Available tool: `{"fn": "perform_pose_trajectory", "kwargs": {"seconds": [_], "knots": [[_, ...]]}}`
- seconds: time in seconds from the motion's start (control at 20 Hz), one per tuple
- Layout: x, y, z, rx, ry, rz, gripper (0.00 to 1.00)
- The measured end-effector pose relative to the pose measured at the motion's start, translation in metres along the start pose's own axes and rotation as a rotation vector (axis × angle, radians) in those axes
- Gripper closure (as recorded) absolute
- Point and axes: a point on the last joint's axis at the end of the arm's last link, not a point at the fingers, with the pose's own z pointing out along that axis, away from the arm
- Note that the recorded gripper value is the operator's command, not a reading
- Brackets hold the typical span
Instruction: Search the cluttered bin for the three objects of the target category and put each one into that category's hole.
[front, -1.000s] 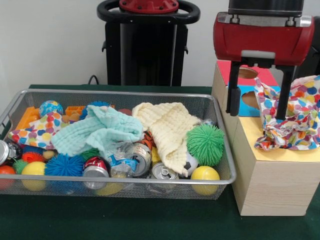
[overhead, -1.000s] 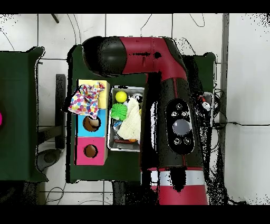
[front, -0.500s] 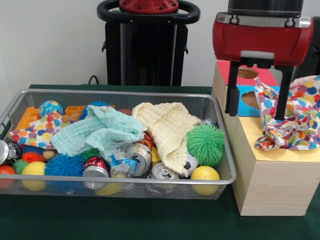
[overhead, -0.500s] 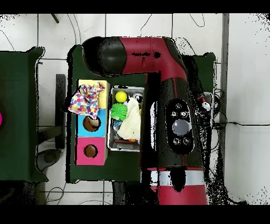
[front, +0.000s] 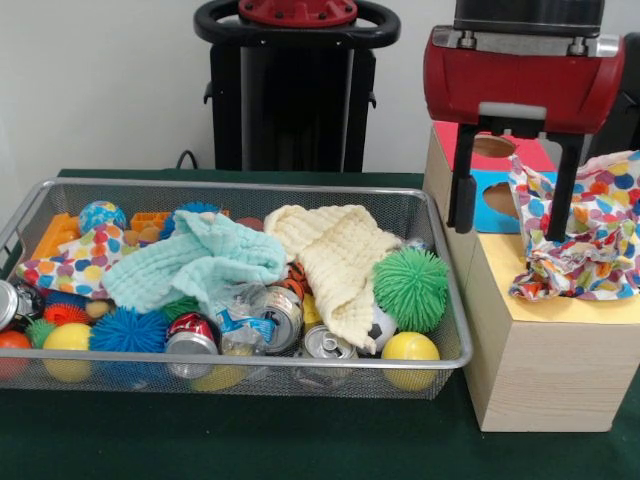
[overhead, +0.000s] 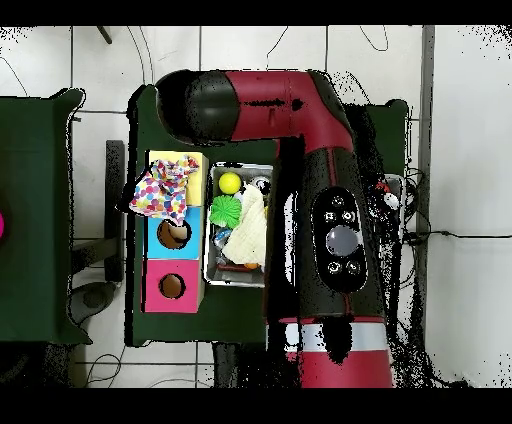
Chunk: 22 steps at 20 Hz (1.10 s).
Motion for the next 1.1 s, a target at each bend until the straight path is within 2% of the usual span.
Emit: {"fn": "perform_pose_trajectory", "kwargs": {"seconds": [0.7,1.1], "knots": [[0.010,0.003,0.006,0.058,-0.023,-0.062,0.00],[0.012,0.006,0.007,0.060,-0.024,-0.070,0.00]]}}
